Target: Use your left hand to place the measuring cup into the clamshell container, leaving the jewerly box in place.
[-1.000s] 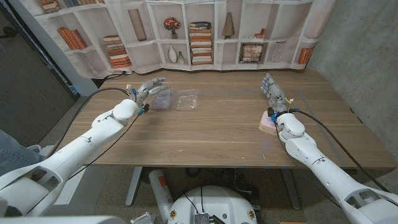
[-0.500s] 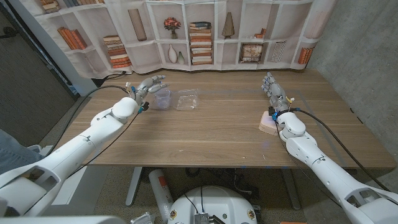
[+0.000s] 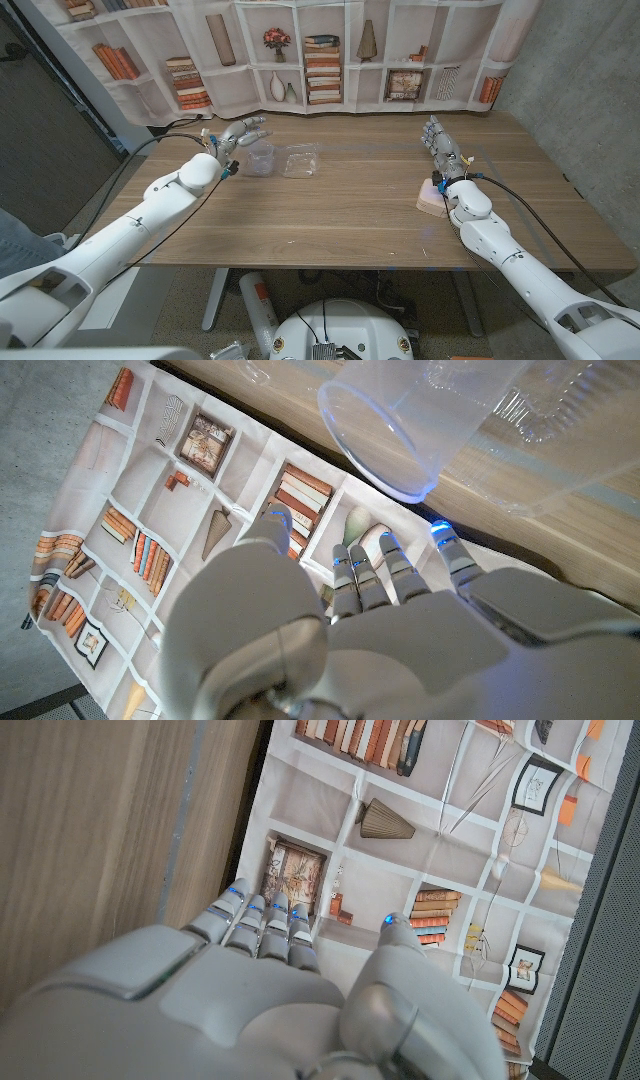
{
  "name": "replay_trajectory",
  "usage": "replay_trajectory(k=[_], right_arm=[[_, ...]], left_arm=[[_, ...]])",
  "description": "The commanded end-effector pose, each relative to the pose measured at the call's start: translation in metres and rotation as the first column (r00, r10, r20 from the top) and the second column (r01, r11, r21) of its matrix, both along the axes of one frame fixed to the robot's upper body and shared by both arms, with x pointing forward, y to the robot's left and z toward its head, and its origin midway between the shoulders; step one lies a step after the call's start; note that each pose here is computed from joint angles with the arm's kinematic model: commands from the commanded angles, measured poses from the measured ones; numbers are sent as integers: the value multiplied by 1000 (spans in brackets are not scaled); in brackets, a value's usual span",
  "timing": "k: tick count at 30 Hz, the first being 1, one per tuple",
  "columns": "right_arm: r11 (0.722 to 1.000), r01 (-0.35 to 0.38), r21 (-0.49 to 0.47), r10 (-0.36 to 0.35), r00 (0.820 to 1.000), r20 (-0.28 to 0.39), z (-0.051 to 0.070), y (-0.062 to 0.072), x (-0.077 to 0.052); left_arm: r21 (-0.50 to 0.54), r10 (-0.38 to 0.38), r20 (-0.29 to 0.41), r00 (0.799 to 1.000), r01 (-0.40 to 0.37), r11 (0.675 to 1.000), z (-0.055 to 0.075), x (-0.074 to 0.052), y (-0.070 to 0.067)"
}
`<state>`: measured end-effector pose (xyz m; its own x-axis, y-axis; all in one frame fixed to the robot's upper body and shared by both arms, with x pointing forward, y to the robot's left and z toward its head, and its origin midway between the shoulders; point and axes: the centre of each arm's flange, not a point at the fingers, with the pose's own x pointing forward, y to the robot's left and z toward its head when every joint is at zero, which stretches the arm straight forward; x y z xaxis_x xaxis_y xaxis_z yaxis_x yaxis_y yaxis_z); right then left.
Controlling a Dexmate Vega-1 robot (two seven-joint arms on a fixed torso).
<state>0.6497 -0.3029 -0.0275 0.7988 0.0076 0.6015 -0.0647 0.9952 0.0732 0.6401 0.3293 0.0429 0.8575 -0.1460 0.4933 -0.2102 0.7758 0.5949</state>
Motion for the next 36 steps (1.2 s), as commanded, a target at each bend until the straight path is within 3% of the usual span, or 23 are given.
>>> replay_trajectory(k=[1, 13, 24, 36], right_arm=[[1000, -3, -4, 3, 1000, 2, 1, 1, -1], [1000, -3, -6, 3, 1000, 5, 3, 1, -2], [1000, -3, -2, 3, 1000, 4, 0, 2, -2], [1000, -4, 1, 4, 1000, 4, -3, 5, -4]], left_arm=[[5, 4, 19, 1000, -4, 1000, 5, -6, 0], [10, -3, 45, 999, 3, 1000, 14, -12, -1], [25, -12, 88, 996, 9, 1000, 25, -25, -3], [21, -10, 100, 995, 8, 1000, 26, -33, -3]])
